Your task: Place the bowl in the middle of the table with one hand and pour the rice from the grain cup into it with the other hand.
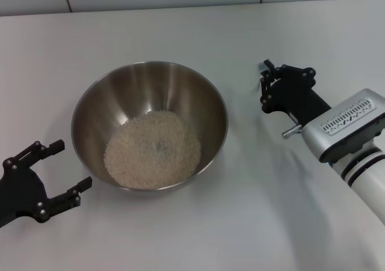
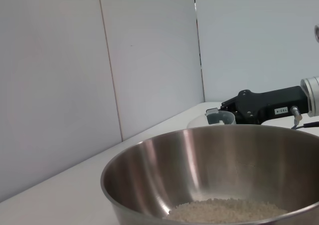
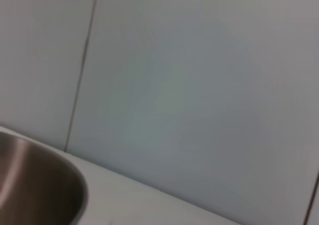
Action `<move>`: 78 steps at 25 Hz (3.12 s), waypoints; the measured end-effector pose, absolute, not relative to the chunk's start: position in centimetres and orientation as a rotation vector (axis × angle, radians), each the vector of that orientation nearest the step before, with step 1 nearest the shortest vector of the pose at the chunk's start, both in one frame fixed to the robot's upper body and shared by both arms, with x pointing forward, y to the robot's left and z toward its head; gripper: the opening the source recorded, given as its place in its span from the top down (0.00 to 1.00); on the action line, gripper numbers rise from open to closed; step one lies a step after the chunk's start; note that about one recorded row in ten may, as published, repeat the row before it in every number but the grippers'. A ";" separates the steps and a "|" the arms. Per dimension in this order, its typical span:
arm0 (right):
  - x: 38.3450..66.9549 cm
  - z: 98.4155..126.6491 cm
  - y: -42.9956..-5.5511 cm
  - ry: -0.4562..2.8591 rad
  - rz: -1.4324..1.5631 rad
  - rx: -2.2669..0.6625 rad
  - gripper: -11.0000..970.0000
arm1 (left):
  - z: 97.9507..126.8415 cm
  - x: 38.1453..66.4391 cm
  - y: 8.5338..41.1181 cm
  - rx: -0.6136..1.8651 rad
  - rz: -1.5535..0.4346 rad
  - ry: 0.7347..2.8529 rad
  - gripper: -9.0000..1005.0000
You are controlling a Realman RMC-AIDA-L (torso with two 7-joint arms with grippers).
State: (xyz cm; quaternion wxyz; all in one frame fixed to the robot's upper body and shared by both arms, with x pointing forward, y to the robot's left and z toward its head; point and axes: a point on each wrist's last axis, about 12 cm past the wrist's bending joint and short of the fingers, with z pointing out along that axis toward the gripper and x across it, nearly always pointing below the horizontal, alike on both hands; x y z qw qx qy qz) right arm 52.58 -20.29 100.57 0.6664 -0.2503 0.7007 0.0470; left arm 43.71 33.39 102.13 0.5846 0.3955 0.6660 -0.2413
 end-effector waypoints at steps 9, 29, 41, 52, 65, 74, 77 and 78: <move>52.6 100.5 -20.1 1.587 0.112 -0.591 0.92 | 102.1 43.8 33.4 0.925 -0.561 1.552 0.16; 48.0 99.2 -21.6 1.587 0.154 -0.510 0.38 | 102.2 43.8 33.4 0.923 -0.558 1.553 0.16; 42.0 99.3 -25.5 1.458 0.328 -0.584 0.14 | 102.0 43.3 33.8 0.905 -0.554 1.565 0.16; 40.7 100.3 -28.1 1.437 0.666 -0.795 0.14 | 101.8 42.8 33.8 0.908 -0.561 1.573 0.16; 42.4 100.1 -27.4 1.478 0.678 -0.831 0.15 | 101.7 42.5 33.8 0.904 -0.566 1.577 0.16; 42.7 99.9 -27.1 1.488 0.675 -0.833 0.15 | 101.7 42.5 33.8 0.908 -0.568 1.579 0.16; 42.8 100.0 -27.1 1.486 0.676 -0.836 0.15 | 101.7 42.5 33.7 0.910 -0.569 1.578 0.16; 42.8 100.0 -27.1 1.486 0.676 -0.836 0.15 | 101.7 42.5 33.7 0.910 -0.569 1.578 0.16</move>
